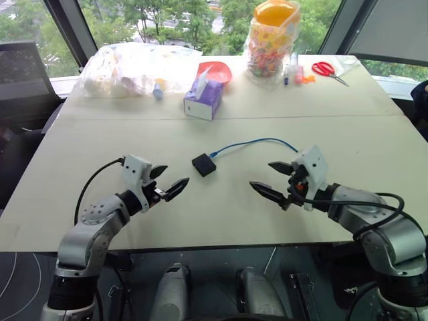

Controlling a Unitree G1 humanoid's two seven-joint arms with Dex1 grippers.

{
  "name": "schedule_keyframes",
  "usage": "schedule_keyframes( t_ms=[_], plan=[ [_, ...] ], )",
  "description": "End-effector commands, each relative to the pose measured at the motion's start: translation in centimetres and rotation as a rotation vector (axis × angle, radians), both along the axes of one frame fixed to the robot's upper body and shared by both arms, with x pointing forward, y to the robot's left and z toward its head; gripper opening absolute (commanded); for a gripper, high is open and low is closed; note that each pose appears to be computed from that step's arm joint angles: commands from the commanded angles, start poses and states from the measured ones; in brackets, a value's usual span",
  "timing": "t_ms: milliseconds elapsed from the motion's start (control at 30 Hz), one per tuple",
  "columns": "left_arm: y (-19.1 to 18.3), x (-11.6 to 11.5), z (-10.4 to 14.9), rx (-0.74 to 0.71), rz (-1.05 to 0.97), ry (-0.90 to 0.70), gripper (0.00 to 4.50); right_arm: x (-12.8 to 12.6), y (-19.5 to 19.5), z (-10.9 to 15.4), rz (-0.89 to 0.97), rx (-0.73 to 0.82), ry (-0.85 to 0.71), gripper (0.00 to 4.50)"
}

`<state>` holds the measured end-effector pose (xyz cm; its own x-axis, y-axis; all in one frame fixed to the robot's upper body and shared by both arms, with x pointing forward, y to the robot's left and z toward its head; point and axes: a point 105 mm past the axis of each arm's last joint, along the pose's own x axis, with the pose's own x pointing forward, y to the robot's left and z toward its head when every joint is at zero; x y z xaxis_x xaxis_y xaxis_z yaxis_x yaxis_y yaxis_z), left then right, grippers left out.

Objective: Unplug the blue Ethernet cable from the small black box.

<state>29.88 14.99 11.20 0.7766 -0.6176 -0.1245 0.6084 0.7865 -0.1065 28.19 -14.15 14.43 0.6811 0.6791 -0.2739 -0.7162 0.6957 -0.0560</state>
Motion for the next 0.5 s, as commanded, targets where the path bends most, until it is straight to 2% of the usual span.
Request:
schedule_keyframes(
  t_ms=[33, 500],
  plan=[
    [0.6, 0.3, 1.7, -0.003, 0.011, -0.083, 4.47, -0.3, 0.5, 0.8, 0.064, -0.015, -0.023, 4.31],
    [1.0, 0.4, 2.8, -0.032, -0.028, -0.080, 4.47, 0.9, 0.7, 1.2, 0.122, -0.048, -0.023, 4.31]
  ],
)
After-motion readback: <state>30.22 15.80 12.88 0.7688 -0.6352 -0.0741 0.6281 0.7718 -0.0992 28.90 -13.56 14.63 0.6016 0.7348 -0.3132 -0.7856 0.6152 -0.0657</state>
